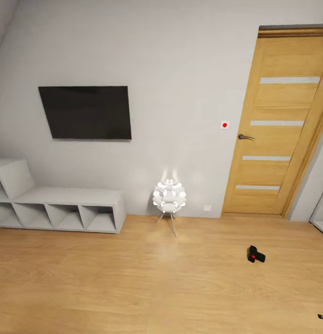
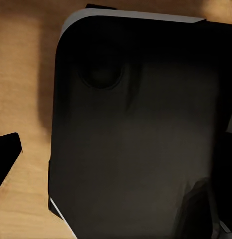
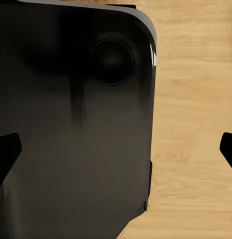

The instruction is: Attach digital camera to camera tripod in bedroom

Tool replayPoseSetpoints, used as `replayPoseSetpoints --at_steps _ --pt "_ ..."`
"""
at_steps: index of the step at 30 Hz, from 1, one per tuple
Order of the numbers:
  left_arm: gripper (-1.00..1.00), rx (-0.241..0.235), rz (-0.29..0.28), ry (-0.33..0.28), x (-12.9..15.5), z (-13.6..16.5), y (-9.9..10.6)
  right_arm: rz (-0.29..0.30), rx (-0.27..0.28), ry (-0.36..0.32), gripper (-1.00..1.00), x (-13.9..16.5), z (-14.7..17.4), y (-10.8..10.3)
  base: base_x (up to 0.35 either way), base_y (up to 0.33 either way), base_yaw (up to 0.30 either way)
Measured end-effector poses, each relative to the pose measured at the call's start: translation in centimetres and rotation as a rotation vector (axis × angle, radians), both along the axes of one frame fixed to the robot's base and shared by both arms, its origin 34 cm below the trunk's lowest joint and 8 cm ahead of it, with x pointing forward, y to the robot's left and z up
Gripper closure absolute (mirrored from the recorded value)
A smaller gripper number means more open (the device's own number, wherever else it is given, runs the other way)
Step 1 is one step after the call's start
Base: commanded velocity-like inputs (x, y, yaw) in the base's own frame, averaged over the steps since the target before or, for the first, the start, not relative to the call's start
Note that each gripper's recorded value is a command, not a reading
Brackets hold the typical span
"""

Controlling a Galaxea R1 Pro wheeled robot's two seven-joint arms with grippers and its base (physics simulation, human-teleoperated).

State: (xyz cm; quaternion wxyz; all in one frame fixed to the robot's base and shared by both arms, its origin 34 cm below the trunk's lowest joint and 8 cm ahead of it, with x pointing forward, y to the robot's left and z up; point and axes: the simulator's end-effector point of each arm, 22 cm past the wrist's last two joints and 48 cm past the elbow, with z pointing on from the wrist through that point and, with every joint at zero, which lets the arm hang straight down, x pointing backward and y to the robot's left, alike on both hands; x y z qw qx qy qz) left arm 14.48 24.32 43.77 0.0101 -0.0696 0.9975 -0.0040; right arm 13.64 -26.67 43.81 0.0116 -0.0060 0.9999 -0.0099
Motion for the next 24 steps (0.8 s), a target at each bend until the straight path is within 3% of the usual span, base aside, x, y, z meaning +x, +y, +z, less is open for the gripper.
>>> replayPoseSetpoints --at_steps 24 --pt "-1.00 0.002 0.005 -0.001 0.03 0.00 0.10 0.003 0.001 0.000 -1.00 0.00 0.00 0.02 0.322 0.000 -0.291"
